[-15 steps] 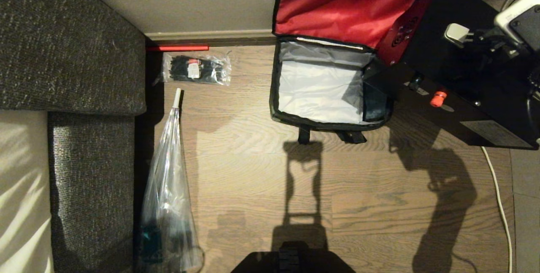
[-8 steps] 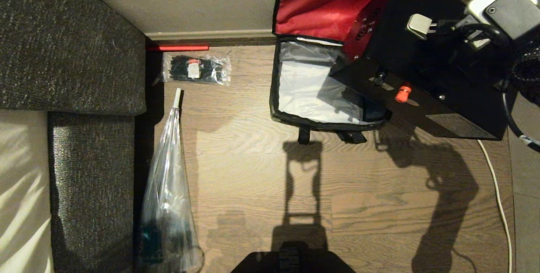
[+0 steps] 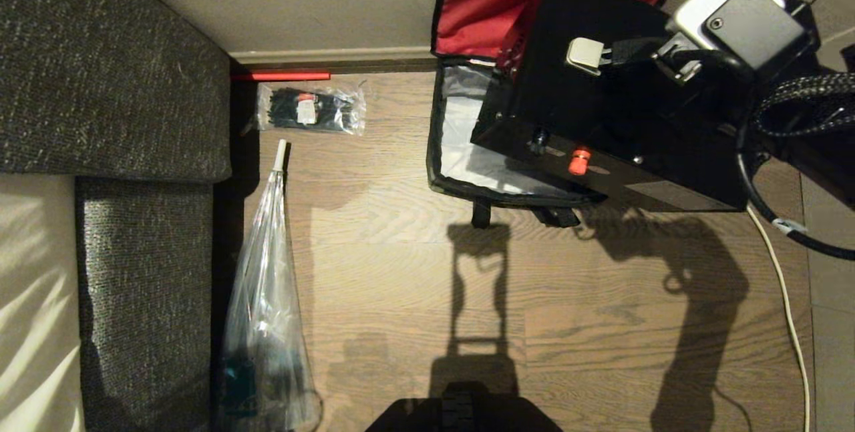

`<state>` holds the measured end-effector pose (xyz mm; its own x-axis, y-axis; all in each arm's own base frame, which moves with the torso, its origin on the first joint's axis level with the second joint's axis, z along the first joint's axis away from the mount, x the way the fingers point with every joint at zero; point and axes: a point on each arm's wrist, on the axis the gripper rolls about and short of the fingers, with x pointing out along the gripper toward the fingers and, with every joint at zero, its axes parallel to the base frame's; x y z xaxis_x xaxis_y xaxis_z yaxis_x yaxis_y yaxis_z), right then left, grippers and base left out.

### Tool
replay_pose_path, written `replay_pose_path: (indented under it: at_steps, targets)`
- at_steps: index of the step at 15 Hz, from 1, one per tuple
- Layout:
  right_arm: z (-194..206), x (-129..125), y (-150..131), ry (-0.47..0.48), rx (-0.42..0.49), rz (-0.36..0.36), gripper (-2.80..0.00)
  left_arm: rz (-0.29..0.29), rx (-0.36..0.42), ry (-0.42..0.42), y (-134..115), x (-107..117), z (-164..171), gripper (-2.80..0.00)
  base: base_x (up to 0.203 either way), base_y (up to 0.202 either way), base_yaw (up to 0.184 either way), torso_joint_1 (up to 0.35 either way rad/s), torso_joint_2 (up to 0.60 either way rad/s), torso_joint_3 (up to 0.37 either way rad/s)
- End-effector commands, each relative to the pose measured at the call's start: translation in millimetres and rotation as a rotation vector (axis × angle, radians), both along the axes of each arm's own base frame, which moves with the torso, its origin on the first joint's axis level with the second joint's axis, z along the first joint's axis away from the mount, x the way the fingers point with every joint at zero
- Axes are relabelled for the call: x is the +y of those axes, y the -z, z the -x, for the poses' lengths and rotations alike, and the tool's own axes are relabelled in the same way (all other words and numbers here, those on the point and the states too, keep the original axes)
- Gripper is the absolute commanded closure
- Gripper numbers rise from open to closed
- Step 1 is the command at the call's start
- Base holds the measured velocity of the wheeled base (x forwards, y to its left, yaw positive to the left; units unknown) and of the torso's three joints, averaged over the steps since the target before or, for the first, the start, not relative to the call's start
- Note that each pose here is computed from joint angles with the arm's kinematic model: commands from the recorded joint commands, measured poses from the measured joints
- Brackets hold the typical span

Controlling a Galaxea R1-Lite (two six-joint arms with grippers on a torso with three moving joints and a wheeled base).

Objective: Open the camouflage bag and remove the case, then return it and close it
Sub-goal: Place the black box back

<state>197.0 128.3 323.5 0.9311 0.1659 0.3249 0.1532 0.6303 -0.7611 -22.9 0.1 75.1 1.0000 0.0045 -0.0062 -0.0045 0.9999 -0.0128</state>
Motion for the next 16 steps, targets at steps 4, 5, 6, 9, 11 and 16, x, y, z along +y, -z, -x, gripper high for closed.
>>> replay_pose_path:
  at_steps: [4,5,6,9,11,16]
  targets:
    - [-19.1,16.5,8.3,-0.095,0.006,0.046,0.00,0.001,0.000,0.000,0.0,0.0,0.0,0.00,0.000,0.000,0.000,0.000,0.00,0.000]
    - [-20.3,17.6,8.3,-0.110,0.003,0.050,0.00,0.001,0.000,-0.001,0.0,0.0,0.0,0.00,0.000,0.000,0.000,0.000,0.00,0.000]
    - [-21.9,19.5,8.1,-0.134,-0.002,0.058,0.00,0.001,0.000,-0.002,0.0,0.0,0.0,0.00,0.000,0.000,0.000,0.000,0.00,0.000]
    - [-27.7,24.6,8.5,-0.165,-0.002,0.062,0.00,0.001,-0.001,-0.002,0.0,0.0,0.1,0.00,0.000,0.000,0.000,0.000,0.00,0.000]
    - [-32.4,28.5,3.5,-0.188,-0.013,0.059,0.00,0.001,-0.001,0.000,0.0,0.0,0.1,0.00,0.000,0.000,0.000,0.000,0.00,0.000]
    - [-46.1,38.5,3.2,-0.232,-0.009,0.043,0.00,0.001,0.000,-0.001,0.0,0.0,0.0,0.00,0.000,0.000,0.000,0.000,0.00,0.000]
